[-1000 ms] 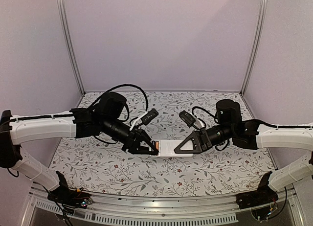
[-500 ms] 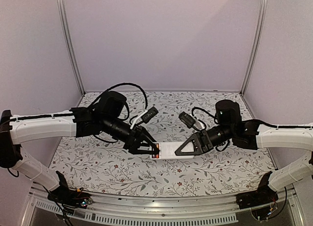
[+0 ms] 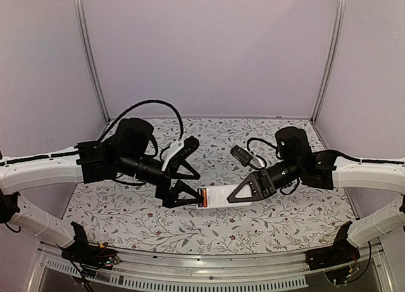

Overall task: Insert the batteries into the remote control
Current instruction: Load the battery into the battery compartment, then adjust the remote control without the battery cover.

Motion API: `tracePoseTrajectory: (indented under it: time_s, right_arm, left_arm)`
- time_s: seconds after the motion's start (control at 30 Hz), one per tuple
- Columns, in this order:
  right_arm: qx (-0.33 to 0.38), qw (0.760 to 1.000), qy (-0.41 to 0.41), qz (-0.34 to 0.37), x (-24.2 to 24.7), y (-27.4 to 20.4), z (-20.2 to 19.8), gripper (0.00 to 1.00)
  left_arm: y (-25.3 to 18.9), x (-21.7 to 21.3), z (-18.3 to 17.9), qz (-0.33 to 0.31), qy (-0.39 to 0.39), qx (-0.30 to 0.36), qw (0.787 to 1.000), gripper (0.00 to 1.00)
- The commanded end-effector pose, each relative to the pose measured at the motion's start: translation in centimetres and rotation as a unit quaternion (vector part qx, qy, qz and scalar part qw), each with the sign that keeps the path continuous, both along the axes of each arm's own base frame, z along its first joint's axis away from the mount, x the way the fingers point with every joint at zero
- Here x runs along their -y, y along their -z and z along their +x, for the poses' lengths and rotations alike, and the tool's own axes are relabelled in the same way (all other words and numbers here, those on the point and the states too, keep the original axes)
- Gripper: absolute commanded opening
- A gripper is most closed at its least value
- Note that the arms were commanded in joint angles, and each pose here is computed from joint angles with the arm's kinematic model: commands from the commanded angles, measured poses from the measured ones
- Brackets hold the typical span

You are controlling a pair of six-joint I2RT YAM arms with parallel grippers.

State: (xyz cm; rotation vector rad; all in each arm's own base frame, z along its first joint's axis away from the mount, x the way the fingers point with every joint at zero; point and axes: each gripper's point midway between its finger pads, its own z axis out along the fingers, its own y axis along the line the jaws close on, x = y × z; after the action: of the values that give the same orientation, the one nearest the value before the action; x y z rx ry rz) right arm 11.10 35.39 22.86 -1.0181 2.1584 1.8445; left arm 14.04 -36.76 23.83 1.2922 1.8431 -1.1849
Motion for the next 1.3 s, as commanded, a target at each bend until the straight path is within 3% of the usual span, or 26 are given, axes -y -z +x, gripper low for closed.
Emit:
tracePoseTrajectory:
  time_s: [0.0, 0.23, 0.4, 0.57, 0.77, 0.8, 0.93, 1.07, 1.27]
  right_arm:
    - [-0.003, 1.0, -0.001, -0.006, -0.3, 0.0, 0.4, 0.0]
    - [-0.025, 0.999, 0.009, -0.022, -0.7, 0.7, 0.8, 0.0]
    - [-0.039, 0.999, 0.005, -0.027, -0.9, 1.0, 0.8, 0.0]
    - [-0.049, 0.998, 0.004, -0.033, -1.0, 1.4, 0.8, 0.01]
    - [-0.054, 0.998, 0.012, -0.042, -1.0, 1.9, 1.0, 0.03]
    - [-0.055, 0.997, 0.014, -0.043, -1.1, 2.0, 1.1, 0.05]
    - [-0.051, 0.997, 0.028, -0.044, -1.1, 1.9, 1.7, 0.34]
    - [-0.042, 0.996, 0.072, -0.044, -0.2, 1.7, 3.5, 0.49]
    - [-0.015, 0.989, 0.142, -0.038, 0.4, 1.0, 5.7, 0.53]
  left_arm:
    - [0.5, -0.1, -0.5, 0.054, -0.003, 0.134, 0.989, 1.0]
    - [2.1, 1.0, -1.3, 0.152, -0.001, 0.287, 0.946, 0.99]
    - [3.3, 2.5, -1.2, 0.204, 0.002, 0.355, 0.912, 0.97]
    - [3.9, 3.4, -1.2, 0.226, 0.007, 0.369, 0.901, 0.82]
    - [4.1, 3.9, -1.0, 0.227, -0.002, 0.369, 0.901, 0.52]
    - [4.3, 4.0, -0.8, 0.231, -0.006, 0.369, 0.9, 0.49]
    - [4.6, 4.0, 0.0, 0.236, -0.035, 0.366, 0.9, 0.4]
    - [3.6, 4.3, 1.7, 0.221, -0.099, 0.355, 0.903, 0.37]
    - [2.0, 5.6, 3.4, 0.178, -0.186, 0.319, 0.912, 0.37]
